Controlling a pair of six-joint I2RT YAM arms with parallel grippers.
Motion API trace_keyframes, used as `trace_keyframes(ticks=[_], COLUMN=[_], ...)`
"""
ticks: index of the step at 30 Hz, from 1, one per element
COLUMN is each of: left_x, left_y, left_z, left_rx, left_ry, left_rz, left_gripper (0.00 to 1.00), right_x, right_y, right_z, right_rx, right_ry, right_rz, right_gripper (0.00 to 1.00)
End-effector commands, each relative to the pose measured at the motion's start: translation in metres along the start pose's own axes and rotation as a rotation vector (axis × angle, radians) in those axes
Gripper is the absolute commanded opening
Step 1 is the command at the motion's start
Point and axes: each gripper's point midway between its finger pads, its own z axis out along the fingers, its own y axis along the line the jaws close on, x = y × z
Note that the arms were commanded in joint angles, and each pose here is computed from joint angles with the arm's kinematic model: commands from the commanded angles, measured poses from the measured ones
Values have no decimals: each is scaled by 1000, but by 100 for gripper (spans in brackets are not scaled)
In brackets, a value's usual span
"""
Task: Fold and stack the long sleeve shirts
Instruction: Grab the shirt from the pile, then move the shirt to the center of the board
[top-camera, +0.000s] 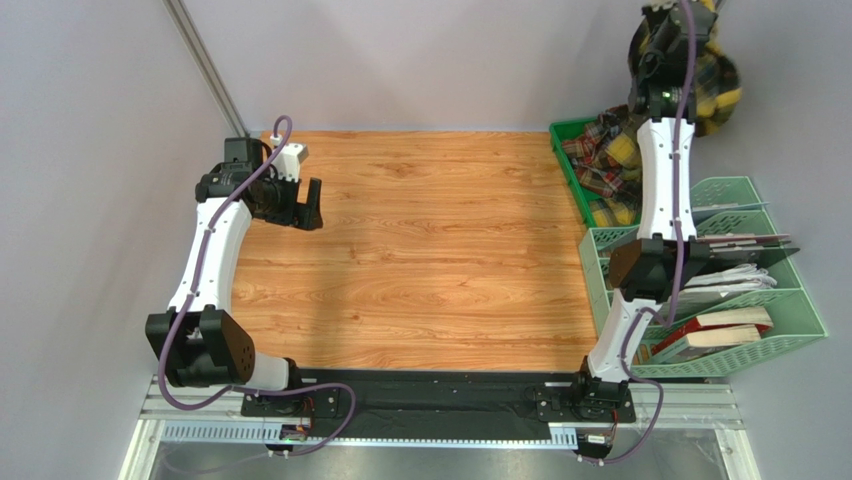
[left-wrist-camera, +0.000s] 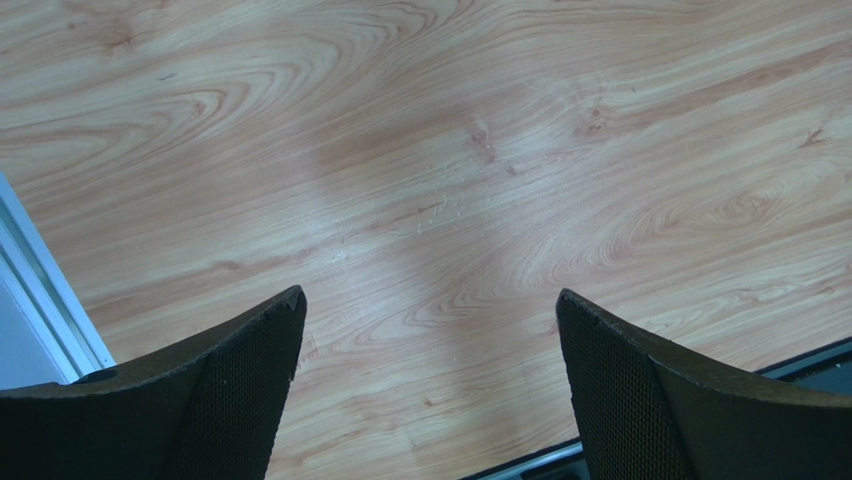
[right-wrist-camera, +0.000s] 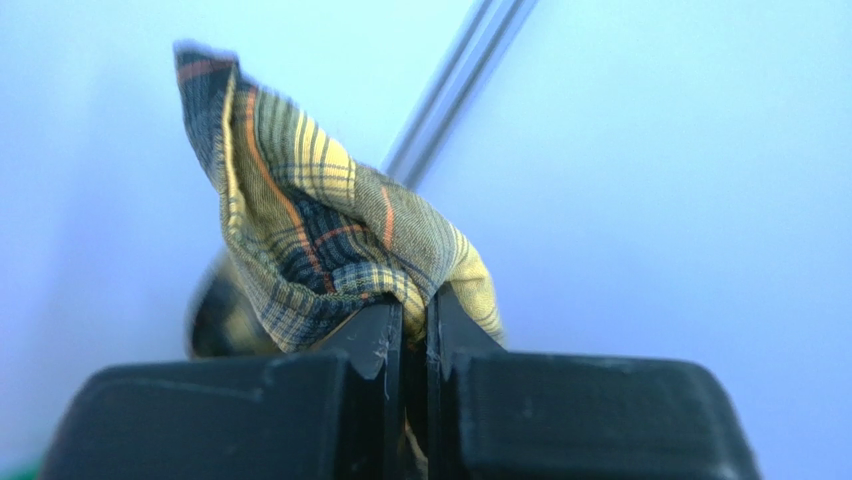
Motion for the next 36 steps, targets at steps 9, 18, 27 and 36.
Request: trace_keyframes(ticks=[9, 18, 27, 36], left_x=[-17, -10, -6, 2], left_y=[-8, -19, -23, -15], left_z=[-24, -29, -35, -47], left_rx=[-8, 28, 99, 169], left_ry=[-105, -118, -142, -207], left_rz=[-48, -91, -192, -277], left_gripper=[99, 99, 99, 99], right_x=[-297, -366, -415, -337], right_y=[-128, -116, -84, 24], right_z=[-182, -277, -372, -265], right_rx=[-93, -217, -221, -441], right_ry=[-1002, -1289, -1557, -828], right_rz=[579, 723, 676, 813], right_gripper=[0, 0, 0, 0])
